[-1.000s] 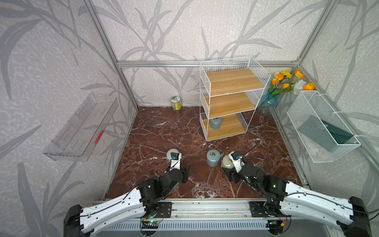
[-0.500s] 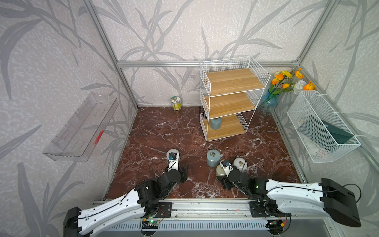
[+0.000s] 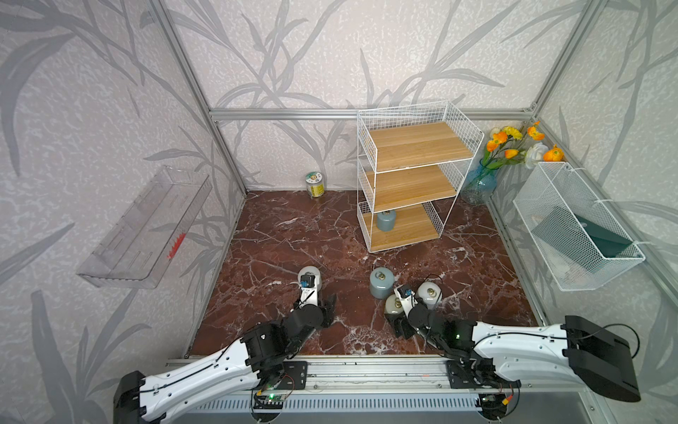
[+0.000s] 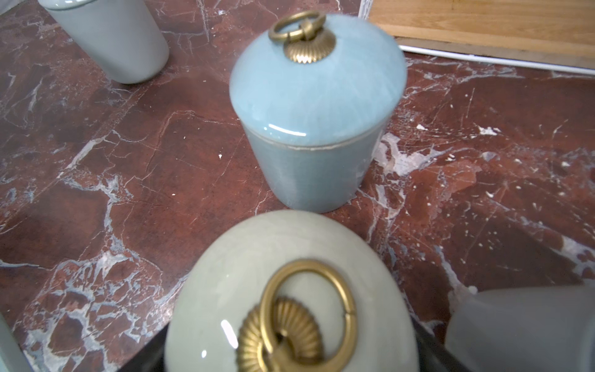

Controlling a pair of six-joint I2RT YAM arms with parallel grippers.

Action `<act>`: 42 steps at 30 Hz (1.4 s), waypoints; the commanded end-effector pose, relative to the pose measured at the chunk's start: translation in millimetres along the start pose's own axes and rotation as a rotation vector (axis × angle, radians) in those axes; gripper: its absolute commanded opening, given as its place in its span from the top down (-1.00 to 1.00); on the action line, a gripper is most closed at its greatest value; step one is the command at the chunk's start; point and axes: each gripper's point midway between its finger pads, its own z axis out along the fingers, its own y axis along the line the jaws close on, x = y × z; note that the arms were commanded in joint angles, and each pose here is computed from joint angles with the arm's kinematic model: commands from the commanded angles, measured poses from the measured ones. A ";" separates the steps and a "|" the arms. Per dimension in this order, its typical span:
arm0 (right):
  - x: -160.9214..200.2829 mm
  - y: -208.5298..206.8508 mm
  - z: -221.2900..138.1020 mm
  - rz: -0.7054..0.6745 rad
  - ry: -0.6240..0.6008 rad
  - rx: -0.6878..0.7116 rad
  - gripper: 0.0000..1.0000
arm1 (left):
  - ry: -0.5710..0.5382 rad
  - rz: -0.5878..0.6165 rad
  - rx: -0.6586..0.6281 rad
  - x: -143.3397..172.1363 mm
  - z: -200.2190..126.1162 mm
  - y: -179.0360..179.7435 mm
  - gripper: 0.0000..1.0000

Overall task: Remove the tea canisters from the shelf
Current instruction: Place the tea canister at the center of the board, then pick up the tea canister from the shelf.

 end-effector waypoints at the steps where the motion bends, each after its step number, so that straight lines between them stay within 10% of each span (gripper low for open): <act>1: -4.6 -3.3 -4.2 0.028 -0.032 0.013 -0.68 | -0.008 -0.012 -0.023 1.1 0.4 6.6 -0.18; 19: -123.2 -26.1 -81.8 -0.015 -0.368 0.129 -0.96 | -0.014 -0.019 -0.024 -0.1 -0.3 7.3 -0.19; 42: -171.9 -137.5 77.6 0.056 -0.177 0.297 -0.96 | -0.010 -0.016 -0.054 0.7 0.8 12.5 -0.23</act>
